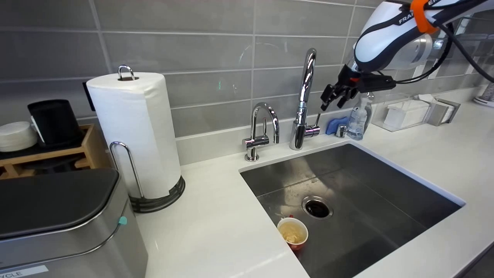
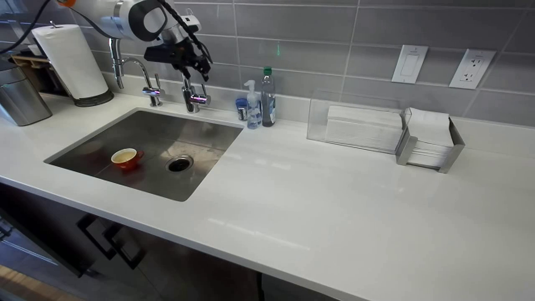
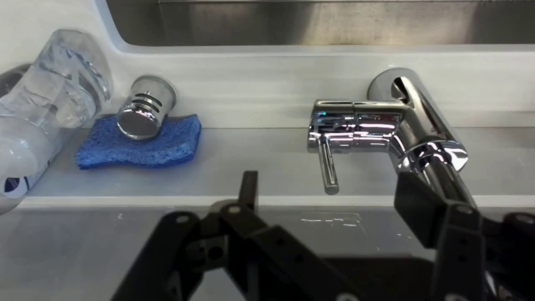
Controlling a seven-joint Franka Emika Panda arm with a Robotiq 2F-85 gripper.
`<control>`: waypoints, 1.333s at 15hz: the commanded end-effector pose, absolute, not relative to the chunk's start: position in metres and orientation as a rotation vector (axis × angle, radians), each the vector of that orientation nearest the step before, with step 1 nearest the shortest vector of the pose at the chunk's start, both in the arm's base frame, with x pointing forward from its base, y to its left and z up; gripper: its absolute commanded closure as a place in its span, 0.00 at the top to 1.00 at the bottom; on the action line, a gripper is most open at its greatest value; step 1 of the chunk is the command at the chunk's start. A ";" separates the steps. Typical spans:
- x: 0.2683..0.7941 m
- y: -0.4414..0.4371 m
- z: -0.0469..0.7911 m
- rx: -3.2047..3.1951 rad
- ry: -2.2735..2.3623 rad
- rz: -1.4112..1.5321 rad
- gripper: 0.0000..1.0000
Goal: Open the tap faucet
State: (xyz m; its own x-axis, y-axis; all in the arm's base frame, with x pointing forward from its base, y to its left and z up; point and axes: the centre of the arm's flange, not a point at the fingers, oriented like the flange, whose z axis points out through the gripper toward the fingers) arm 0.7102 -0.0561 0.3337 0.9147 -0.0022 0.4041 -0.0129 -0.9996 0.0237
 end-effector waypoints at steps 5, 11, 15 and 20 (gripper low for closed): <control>0.737 -0.058 0.308 3.067 -0.004 0.686 0.55; 0.744 -0.054 0.299 3.072 0.003 0.709 0.27; 0.747 -0.057 0.293 3.070 -0.003 0.731 0.46; 0.749 -0.060 0.289 3.079 -0.006 0.759 0.18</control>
State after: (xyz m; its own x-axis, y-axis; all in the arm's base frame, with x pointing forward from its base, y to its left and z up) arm 0.7431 -0.0556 0.2968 0.8924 -0.0081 0.4511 -0.0091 -1.0000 -0.0001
